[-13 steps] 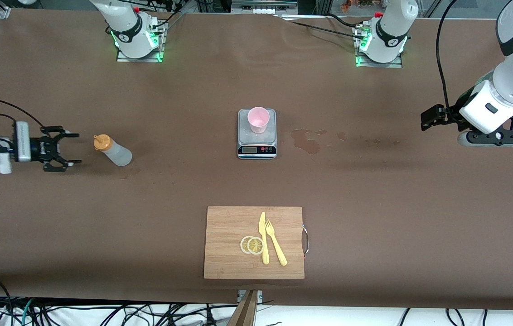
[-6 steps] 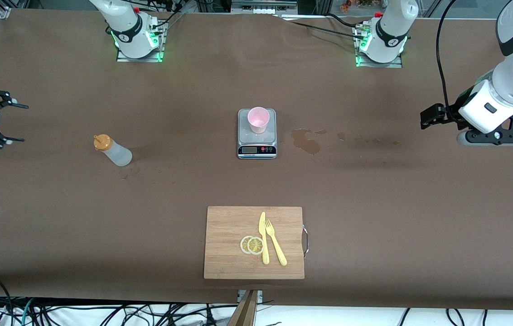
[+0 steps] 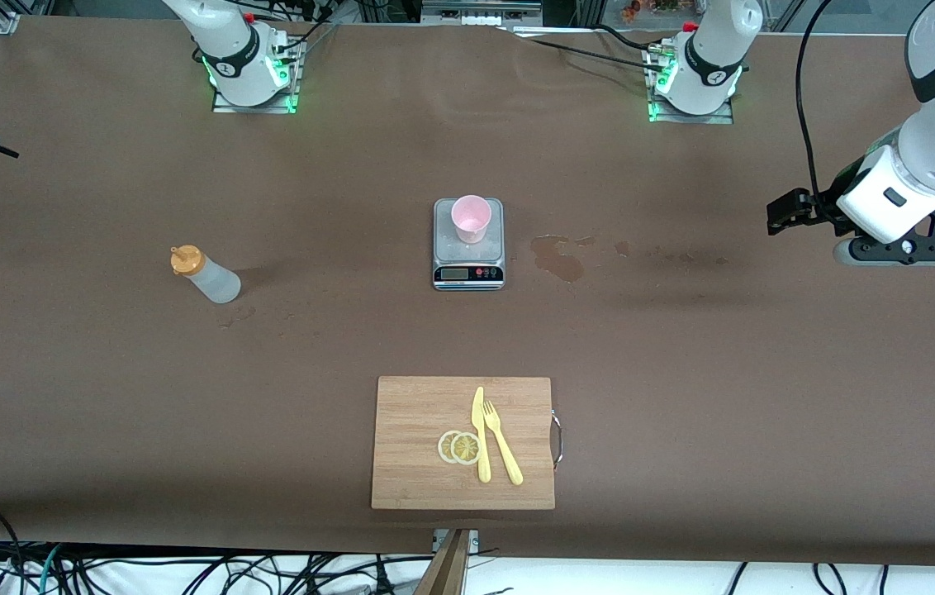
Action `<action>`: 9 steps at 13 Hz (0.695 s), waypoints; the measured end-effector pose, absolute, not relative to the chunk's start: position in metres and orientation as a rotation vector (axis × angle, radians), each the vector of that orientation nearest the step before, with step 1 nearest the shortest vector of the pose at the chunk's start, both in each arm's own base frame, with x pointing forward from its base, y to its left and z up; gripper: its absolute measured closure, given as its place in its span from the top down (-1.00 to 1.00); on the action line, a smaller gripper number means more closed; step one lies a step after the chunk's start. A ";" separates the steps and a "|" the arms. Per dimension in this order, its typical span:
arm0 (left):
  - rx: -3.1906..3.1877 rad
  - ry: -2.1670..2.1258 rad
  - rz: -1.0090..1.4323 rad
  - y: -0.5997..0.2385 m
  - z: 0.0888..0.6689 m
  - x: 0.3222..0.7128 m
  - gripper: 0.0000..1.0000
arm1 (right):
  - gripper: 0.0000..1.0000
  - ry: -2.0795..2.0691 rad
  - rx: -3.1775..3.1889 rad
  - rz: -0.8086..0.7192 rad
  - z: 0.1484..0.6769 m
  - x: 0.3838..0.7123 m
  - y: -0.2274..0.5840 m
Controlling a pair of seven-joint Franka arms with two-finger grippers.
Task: Add sauce to pink cup with both arms
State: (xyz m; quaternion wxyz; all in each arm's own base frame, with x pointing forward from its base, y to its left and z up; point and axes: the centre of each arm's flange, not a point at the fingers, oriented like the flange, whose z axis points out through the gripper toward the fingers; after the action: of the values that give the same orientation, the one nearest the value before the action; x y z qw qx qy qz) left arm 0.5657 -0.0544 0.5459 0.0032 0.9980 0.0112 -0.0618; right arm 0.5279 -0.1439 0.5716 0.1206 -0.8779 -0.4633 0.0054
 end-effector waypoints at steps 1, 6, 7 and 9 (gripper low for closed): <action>3.129 0.035 -0.200 -0.054 0.546 0.565 1.00 | 1.00 -1.278 -2.631 0.021 0.580 0.528 -0.134; 3.129 0.034 -0.205 -0.055 0.545 0.565 1.00 | 1.00 -0.913 -2.867 0.005 0.595 0.541 -0.080; 3.129 0.034 -0.205 -0.055 0.545 0.565 1.00 | 1.00 -0.845 -2.911 0.007 0.594 0.545 -0.066; 3.129 0.034 -0.206 -0.055 0.545 0.565 1.00 | 1.00 -0.713 -2.999 0.015 0.594 0.551 -0.035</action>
State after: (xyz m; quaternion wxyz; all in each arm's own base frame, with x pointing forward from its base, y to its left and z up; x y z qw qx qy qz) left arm 0.5647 -0.0546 0.5453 0.0029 0.9978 0.0109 -0.0656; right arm 0.5507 -0.0352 0.5936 0.0293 -0.9725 -0.2311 0.0049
